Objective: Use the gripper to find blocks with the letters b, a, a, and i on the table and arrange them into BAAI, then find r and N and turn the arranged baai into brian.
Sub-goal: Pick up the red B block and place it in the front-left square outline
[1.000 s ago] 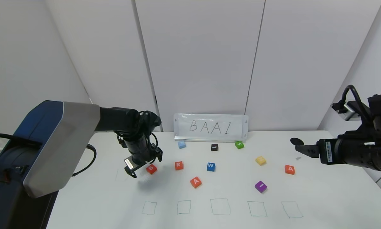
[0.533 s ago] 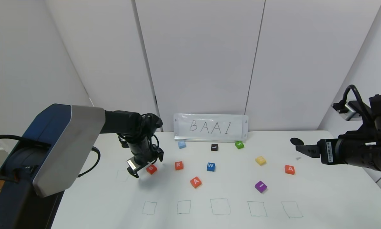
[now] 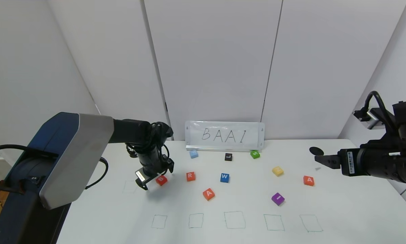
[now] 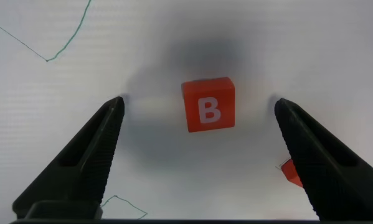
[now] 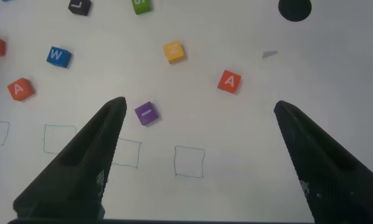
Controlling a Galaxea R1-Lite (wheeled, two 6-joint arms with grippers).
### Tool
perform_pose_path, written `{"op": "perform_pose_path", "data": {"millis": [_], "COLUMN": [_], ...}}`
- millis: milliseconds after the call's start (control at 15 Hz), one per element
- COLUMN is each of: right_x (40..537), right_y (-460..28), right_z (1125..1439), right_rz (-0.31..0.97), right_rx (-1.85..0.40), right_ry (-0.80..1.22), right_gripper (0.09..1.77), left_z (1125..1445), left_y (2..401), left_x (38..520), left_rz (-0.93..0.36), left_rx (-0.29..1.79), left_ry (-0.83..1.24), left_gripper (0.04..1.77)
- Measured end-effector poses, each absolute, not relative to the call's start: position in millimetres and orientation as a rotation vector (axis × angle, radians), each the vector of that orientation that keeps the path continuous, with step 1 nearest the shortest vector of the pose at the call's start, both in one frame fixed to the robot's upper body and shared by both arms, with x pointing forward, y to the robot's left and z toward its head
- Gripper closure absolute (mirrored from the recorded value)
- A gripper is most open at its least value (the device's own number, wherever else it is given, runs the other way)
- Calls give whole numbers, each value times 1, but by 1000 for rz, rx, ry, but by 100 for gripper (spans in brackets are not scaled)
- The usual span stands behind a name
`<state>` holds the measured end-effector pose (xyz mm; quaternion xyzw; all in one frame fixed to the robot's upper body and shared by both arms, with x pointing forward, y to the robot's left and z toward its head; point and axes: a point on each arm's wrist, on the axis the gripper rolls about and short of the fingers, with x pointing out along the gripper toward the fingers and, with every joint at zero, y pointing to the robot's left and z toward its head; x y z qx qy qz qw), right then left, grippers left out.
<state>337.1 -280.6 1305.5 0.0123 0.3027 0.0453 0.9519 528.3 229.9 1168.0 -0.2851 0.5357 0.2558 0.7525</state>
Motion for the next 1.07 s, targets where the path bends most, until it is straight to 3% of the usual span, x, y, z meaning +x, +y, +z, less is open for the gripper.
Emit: {"op": "perform_pose_path", "data": {"millis": [200, 467, 667, 733, 1067], "right_x": [337, 336, 335, 335, 334], "right_y": [-281, -280, -280, -280, -280], "right_z": [1306, 1306, 1307, 1307, 1307], "right_rz": [92, 94, 95, 95, 99], "right_rx": [25, 23, 23, 23, 23], "right_ry": [615, 611, 608, 608, 607], "right_gripper": [15, 15, 15, 15, 15], "left_z": [1168, 1163, 1161, 1160, 1160], "left_y": [230, 229, 228, 228, 228], "left_x": [528, 529, 529, 529, 529], "left_rz": [559, 571, 571, 572, 574], "left_rx": [-622, -608, -605, -603, -602], "left_ry": [1170, 1170, 1174, 1175, 1177], "left_gripper": [9, 70, 102, 130, 130]}}
